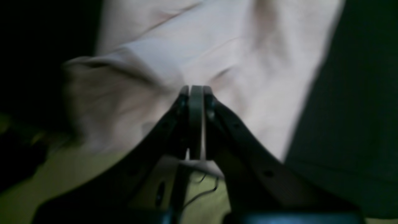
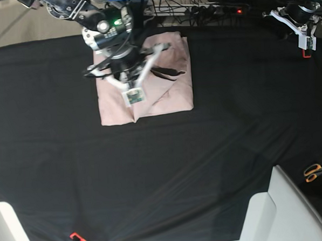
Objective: Fold the T-shirt properly
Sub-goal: 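Fold the held shirt end over onto the rest with the right gripper, then open the right gripper and withdraw it from the folded shirt, then grasp the folded shirt's edge with the left gripper and drag it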
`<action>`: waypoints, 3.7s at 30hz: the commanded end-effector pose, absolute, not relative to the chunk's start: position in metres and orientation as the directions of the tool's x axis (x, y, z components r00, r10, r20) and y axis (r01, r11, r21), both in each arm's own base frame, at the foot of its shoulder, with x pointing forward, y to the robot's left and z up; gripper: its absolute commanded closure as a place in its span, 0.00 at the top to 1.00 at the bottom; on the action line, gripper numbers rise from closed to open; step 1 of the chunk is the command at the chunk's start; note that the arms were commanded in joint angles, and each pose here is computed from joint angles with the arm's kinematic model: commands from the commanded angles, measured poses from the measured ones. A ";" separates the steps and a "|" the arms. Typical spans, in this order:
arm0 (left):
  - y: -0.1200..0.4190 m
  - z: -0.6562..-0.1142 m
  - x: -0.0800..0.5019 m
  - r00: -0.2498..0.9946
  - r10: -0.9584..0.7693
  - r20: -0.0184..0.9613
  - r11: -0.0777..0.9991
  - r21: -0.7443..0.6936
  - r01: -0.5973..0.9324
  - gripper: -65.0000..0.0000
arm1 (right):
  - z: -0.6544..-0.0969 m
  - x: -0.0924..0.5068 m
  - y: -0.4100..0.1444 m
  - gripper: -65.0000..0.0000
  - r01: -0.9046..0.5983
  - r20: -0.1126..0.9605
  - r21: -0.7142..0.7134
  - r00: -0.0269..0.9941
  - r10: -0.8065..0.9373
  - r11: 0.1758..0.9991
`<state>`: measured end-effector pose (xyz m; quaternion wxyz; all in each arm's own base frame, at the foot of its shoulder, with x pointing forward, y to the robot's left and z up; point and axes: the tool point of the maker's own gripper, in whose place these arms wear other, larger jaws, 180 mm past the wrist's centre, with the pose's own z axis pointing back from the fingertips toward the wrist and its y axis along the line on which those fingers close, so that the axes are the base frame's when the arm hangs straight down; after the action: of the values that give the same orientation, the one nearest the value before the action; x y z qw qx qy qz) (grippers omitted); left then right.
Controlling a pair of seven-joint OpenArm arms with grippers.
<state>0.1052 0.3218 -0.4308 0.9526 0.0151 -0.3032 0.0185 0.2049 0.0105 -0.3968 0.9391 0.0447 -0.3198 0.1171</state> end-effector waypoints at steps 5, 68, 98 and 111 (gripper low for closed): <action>0.327 -0.422 0.109 0.799 0.008 0.601 0.999 0.033 -0.035 0.00 | -0.424 0.205 -0.002 0.03 -0.239 0.590 -0.059 0.775 0.227 0.969; 0.225 -0.406 0.159 0.739 -0.118 0.663 0.973 -0.070 0.219 0.00 | -0.399 0.194 0.025 0.03 -0.284 0.613 0.291 0.789 0.050 0.914; 0.077 -0.468 0.205 0.850 0.209 0.483 0.667 -0.706 0.237 0.86 | -0.390 0.221 -0.105 0.30 0.036 0.707 -0.092 0.707 0.040 0.995; 0.023 -0.495 0.214 0.885 0.067 0.461 0.679 -0.671 0.298 0.48 | -0.391 0.216 -0.146 0.30 0.155 0.702 -0.129 0.712 -0.020 0.980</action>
<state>0.2232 0.0176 -0.4874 0.8765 -0.4079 -0.2496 -0.0554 0.2098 -0.1438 -0.4010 0.9298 -0.0849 -0.3544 -0.0513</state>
